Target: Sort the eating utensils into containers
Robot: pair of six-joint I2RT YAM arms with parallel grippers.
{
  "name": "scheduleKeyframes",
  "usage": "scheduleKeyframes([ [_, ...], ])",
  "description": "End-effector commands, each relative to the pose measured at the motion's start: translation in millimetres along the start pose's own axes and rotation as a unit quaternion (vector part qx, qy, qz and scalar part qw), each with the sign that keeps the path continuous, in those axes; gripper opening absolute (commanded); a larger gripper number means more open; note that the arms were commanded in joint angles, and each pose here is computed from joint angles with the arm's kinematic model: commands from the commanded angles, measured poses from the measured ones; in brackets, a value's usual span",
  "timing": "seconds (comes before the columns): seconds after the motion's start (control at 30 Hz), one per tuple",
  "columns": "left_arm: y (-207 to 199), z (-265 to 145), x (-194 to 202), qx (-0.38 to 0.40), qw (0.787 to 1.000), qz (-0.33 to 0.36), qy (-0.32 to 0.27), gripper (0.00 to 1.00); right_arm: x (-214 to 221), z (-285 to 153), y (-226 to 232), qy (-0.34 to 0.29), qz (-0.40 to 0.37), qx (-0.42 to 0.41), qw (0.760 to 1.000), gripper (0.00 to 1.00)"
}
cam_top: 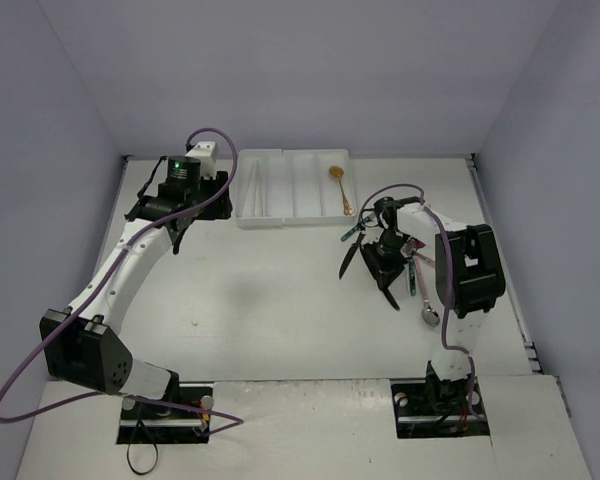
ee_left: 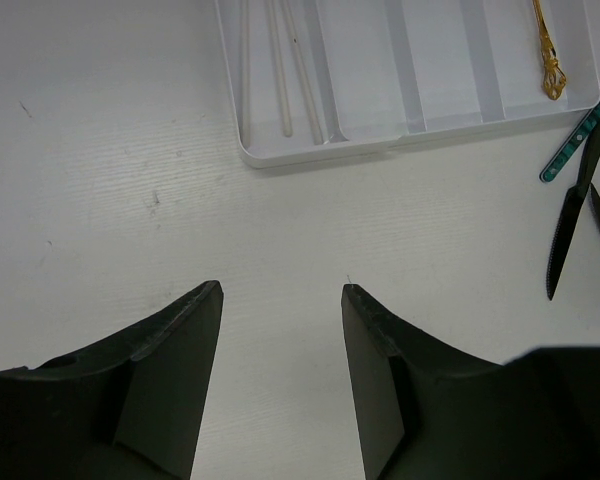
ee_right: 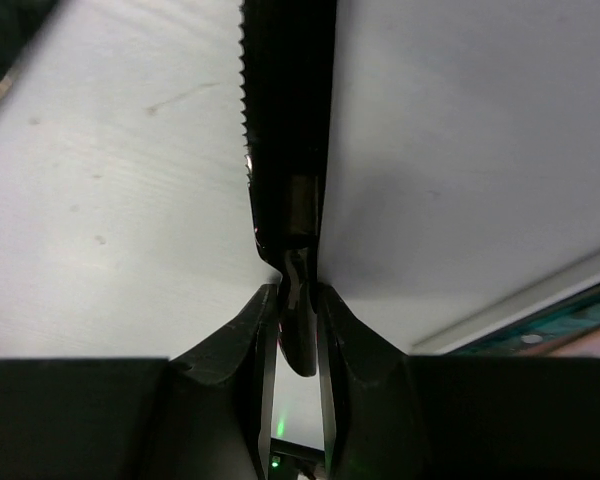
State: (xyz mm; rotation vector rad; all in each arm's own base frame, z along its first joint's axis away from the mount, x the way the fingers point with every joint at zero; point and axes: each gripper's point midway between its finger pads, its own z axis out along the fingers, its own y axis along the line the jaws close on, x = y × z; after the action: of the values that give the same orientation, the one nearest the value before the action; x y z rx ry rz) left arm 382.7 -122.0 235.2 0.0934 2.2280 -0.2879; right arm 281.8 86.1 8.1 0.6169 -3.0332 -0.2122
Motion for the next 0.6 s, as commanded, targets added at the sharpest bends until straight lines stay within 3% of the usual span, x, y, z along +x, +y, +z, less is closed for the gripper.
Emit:
scheduleKeyframes([
  [0.0,-2.1,-11.6,-20.5,0.006,0.999,-0.012,-0.038,0.48,-14.0,-43.2,27.0,-0.074,-0.009,-0.04,0.996,0.0],
  [0.23,-1.1,-9.0,-16.2,0.005,0.999,-0.011,-0.031,0.48,-36.0,-91.6,52.0,-0.158,-0.033,-0.08,0.984,0.0],
  [0.47,-1.9,-6.3,-19.5,0.006,0.999,-0.013,-0.037,0.48,-123.9,-175.3,65.6,-0.299,-0.052,-0.096,0.948,0.0],
  [0.57,-1.5,-6.5,-23.0,0.004,0.999,-0.013,-0.045,0.53,-163.4,-187.5,67.2,-0.33,-0.038,-0.108,0.937,0.0],
])
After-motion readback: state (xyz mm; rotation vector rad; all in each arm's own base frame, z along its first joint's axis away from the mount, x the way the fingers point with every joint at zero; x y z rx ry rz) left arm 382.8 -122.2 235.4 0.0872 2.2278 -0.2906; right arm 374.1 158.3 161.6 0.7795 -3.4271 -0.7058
